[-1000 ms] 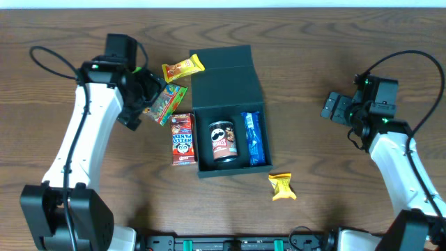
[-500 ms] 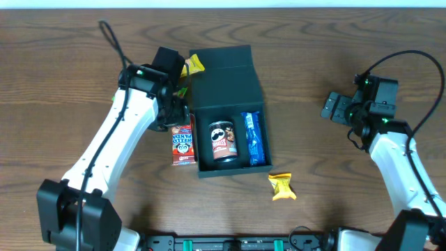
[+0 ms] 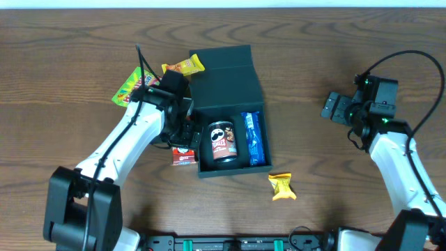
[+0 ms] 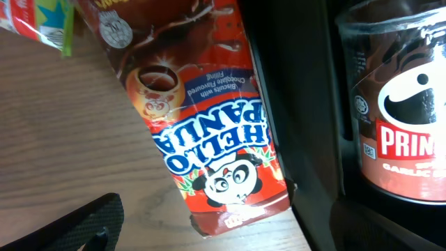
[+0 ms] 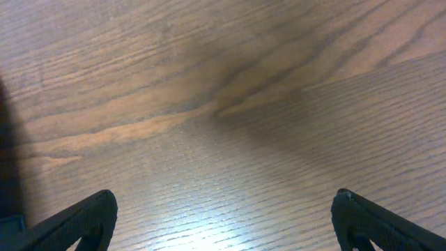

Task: Pack container
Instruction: 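Lower the left gripper and grasp the red Hello Panda box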

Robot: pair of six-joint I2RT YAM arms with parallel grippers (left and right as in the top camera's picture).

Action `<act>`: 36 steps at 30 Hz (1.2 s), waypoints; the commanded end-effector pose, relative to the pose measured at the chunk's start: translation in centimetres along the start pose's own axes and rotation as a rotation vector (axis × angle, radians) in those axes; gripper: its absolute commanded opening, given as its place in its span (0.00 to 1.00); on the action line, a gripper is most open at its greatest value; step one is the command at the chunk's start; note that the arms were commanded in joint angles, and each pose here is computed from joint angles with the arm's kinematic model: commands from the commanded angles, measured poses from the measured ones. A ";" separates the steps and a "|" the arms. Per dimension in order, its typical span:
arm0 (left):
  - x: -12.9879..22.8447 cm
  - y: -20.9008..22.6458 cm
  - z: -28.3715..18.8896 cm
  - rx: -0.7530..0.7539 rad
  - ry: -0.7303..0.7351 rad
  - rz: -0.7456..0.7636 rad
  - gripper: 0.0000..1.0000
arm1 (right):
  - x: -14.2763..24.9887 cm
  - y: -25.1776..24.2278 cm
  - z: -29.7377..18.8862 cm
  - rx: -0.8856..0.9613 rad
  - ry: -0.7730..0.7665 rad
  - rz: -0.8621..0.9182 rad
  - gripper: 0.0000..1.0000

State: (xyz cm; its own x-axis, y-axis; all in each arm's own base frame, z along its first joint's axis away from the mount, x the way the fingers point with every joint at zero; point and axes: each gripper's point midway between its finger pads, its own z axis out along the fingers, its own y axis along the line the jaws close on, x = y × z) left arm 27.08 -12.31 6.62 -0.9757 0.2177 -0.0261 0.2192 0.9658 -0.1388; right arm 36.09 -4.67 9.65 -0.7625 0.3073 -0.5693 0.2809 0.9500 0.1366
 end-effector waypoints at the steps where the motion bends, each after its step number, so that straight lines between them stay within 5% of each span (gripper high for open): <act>1: 0.8 0.5 1.8 -0.040 0.025 -0.025 0.95 | -0.5 -0.1 -0.3 0.001 -0.014 0.015 0.99; 11: 0.5 2.7 3.3 -0.152 -0.035 -0.130 0.96 | -0.5 -0.1 -0.3 0.001 -0.014 0.015 0.99; 36: -1.2 1.9 3.9 -0.102 -0.105 -0.084 0.95 | -0.5 -0.1 -0.3 0.001 -0.014 0.015 0.99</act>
State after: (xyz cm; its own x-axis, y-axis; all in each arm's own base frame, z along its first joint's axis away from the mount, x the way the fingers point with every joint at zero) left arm 29.20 -11.00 2.81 -0.9861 0.0902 -0.1397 0.0953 0.9950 -0.0303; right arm 36.08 -4.67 9.64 -0.7628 0.3073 -0.5690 0.2809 0.9500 0.1365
